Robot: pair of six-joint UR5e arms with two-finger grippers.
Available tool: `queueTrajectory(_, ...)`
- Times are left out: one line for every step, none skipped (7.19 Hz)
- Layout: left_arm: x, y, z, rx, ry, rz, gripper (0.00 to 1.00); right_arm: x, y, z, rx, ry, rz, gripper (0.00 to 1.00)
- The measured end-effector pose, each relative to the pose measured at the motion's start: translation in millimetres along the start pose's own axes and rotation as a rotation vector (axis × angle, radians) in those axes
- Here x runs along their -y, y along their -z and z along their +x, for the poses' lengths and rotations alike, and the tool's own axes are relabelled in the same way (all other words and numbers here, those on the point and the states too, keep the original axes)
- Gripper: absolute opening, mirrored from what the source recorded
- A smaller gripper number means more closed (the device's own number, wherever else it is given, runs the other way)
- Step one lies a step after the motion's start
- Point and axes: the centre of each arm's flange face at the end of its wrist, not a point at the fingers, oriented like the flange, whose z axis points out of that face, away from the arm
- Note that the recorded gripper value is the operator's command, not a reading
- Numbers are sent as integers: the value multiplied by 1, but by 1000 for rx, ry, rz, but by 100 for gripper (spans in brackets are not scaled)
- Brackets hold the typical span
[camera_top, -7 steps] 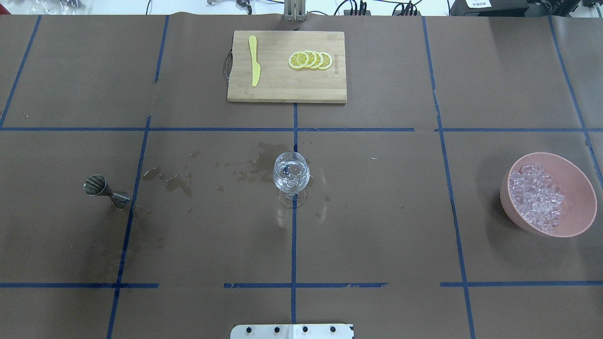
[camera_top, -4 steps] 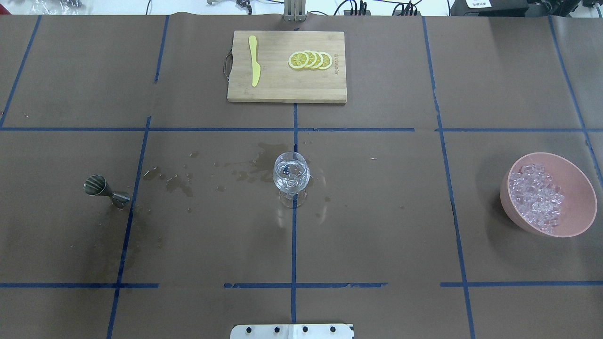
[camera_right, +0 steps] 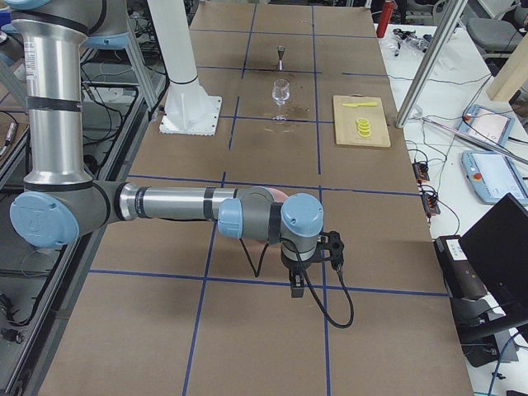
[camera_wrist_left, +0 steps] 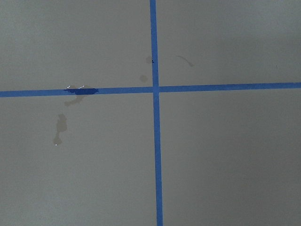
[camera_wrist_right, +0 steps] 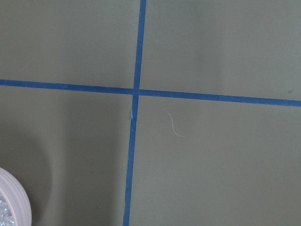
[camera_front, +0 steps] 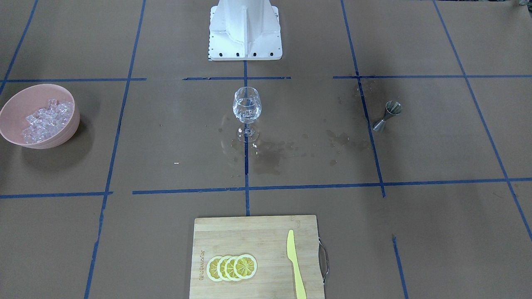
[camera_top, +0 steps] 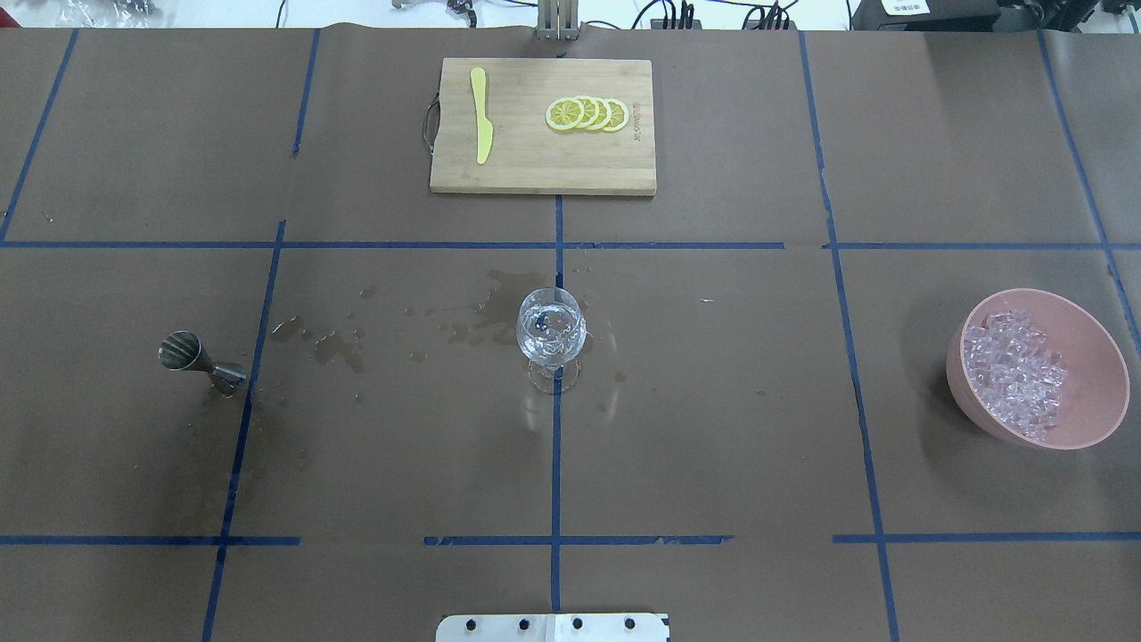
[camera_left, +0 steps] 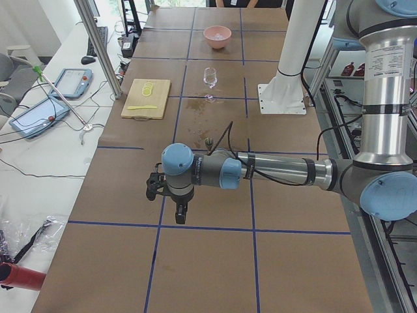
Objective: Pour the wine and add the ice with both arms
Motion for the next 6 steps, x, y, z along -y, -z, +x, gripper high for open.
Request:
queueTrajectory(0, 1, 1, 0, 7, 1, 100, 0, 0, 0, 0, -3, 1, 100)
queueTrajectory(0, 1, 1, 0, 9, 2, 100, 0, 0, 0, 1, -9, 2, 100)
queueTrajectory(1, 1, 1, 0, 9, 2, 100, 0, 0, 0, 1, -13, 2, 100)
queueTrajectory(1, 1, 1, 0, 9, 3, 100, 0, 0, 0, 2, -15, 2, 100)
queueTrajectory(1, 1, 1, 0, 9, 3, 100, 0, 0, 0, 2, -15, 2, 100)
queueTrajectory(1, 1, 1, 0, 9, 3, 100, 1, 0, -1, 3, -15, 3, 100)
